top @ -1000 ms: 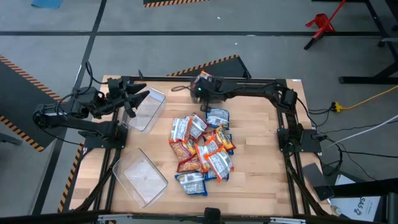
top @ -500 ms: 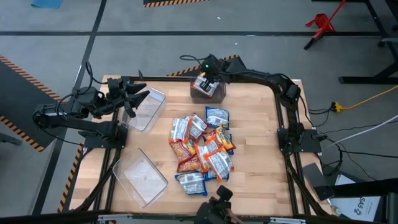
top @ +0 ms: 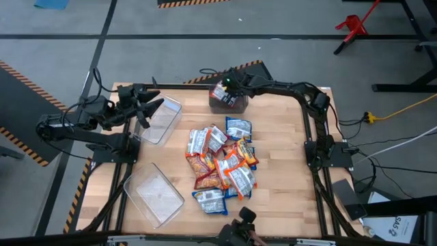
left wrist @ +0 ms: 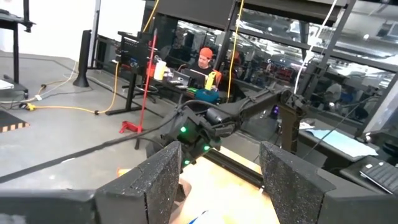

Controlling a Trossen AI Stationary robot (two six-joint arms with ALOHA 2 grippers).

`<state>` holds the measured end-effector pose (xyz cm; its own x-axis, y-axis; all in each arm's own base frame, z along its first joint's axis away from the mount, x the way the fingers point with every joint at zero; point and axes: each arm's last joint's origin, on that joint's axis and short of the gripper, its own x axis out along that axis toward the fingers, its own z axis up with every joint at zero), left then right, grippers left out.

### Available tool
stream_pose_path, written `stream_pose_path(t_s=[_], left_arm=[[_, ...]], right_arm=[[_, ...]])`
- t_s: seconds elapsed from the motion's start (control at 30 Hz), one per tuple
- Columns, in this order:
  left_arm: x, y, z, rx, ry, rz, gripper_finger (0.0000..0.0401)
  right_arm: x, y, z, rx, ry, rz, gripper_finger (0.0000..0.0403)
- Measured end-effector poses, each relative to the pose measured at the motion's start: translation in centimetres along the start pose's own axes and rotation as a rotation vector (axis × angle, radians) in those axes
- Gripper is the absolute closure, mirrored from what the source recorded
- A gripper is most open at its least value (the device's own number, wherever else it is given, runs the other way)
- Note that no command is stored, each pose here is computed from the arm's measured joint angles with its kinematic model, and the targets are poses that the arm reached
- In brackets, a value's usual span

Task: Sort Maruchan noodles
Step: Put the orange noodle pack into the black bin

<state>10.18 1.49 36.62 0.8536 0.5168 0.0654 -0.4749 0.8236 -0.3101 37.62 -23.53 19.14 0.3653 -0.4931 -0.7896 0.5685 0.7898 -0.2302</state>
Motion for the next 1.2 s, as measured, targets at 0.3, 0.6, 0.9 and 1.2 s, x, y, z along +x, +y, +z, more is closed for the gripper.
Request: stream_pose_path(t_s=[0.3, 0.6, 0.9, 1.2], left_arm=[[0.0, 0.0, 0.0, 0.000, -0.001, 0.003, 0.0189], [0.0, 0.0, 0.0, 0.000, -0.001, 0.003, 0.0189], [0.0, 0.0, 0.0, 0.000, -0.002, 0.007, 0.0189], [0.0, 0.1, -0.1, 0.004, 0.000, 0.025, 0.0189]], right_arm=[[0.1, 0.8, -0.7, -0.089, 0.021, 0.264, 0.0402], [-1.3, 0.2, 2.0, -0.079, -0.102, 0.190, 0.0402], [0.0, 1.6, 1.7, -0.049, -0.103, 0.316, 0.0402], [1.0, 5.5, 0.4, -0.175, -0.023, 0.357, 0.0402]])
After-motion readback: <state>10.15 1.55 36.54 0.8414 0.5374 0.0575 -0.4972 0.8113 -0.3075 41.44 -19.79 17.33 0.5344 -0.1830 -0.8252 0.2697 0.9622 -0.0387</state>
